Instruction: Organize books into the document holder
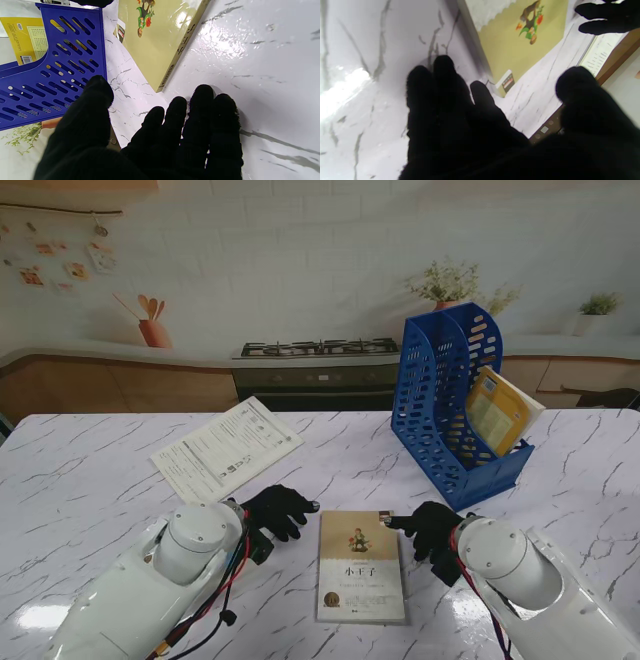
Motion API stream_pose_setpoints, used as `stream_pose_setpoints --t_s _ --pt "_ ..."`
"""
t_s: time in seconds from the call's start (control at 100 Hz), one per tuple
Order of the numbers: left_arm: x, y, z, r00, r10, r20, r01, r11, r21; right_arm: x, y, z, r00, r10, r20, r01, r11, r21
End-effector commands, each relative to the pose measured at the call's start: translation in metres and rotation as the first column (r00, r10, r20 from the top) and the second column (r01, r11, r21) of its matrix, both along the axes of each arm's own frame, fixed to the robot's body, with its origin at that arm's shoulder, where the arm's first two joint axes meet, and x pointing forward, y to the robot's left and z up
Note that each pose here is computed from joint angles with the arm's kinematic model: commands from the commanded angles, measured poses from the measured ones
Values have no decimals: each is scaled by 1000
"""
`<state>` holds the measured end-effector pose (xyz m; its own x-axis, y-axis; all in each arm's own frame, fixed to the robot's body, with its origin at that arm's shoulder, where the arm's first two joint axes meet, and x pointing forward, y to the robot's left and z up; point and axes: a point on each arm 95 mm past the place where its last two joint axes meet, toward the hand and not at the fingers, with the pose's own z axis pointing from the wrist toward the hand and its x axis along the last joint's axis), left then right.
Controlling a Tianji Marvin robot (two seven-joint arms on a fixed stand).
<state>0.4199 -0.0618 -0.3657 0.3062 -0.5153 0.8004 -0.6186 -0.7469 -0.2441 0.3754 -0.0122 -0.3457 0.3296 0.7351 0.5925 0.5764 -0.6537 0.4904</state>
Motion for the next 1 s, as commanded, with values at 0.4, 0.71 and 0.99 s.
stream_pose_setpoints --t_s 0.4,0.71,0.99 --pt "-4 -16 -15 991 -38 -130 30 998 -59 -2 14 -33 989 -27 -147 39 996 83" --pt "-4 -20 -22 979 -43 -197 35 998 -47 -2 17 -38 989 -19 -144 34 994 104" --pt "-4 -21 -26 971 -27 -237 -3 992 -126 -1 25 -44 989 1 -151 20 991 133"
